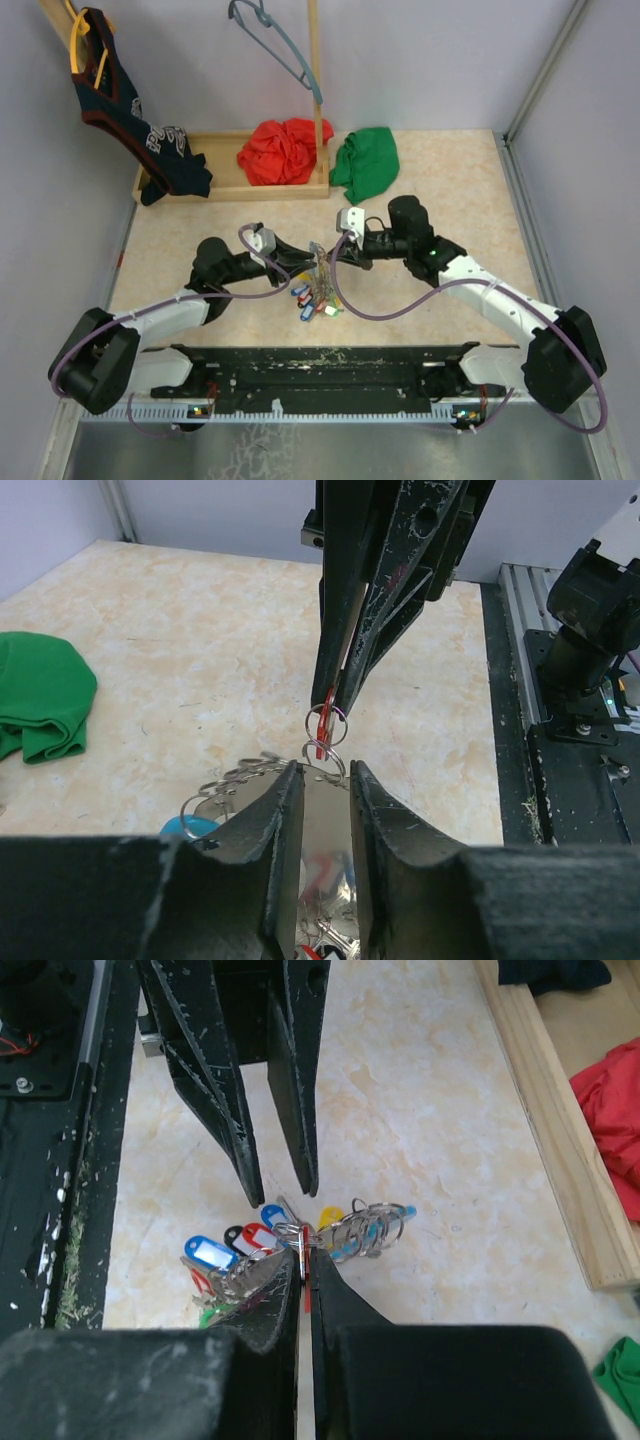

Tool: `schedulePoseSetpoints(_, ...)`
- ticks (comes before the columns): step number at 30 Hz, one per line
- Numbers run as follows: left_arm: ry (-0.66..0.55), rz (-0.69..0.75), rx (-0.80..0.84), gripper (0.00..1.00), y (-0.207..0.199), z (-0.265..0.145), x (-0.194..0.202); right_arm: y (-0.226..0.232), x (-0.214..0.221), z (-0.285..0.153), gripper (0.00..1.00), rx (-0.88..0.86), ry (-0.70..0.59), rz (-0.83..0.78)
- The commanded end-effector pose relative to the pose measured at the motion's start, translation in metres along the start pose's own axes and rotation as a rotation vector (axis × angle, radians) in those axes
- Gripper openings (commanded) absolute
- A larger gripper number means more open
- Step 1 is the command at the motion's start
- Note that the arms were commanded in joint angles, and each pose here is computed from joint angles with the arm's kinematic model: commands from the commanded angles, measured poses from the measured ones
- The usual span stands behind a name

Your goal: Put the keys on the keyring

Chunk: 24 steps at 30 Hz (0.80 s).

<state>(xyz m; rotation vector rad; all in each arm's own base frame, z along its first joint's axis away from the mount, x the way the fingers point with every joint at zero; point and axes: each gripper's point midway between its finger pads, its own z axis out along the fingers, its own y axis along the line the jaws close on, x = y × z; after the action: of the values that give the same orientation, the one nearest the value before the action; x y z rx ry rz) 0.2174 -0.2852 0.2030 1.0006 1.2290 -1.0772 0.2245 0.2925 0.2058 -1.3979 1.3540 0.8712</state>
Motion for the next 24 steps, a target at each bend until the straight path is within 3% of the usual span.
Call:
schedulePoseSetpoints(1,-0.006,0.048,0.002,0.34,0.001,-0.001,-0.005,-0.007,-0.027,-0.010,0.00,0.020,0.002,-0.087)
schedulePoseSetpoints(6,0.013,0.043,0.039,0.40,-0.002,0.003,-0.004,-0.009,-0.030,-0.007,0.00,0.022,0.047,-0.113)
schedulePoseSetpoints(13,0.043,-0.005,0.073,0.41,-0.008,0.013,-0.001,-0.009,-0.034,-0.004,0.00,0.049,0.066,-0.136)
schedulePoseSetpoints(24,0.087,-0.092,-0.035,0.42,-0.003,0.012,0.007,-0.009,-0.043,0.001,0.00,0.085,0.073,-0.161)
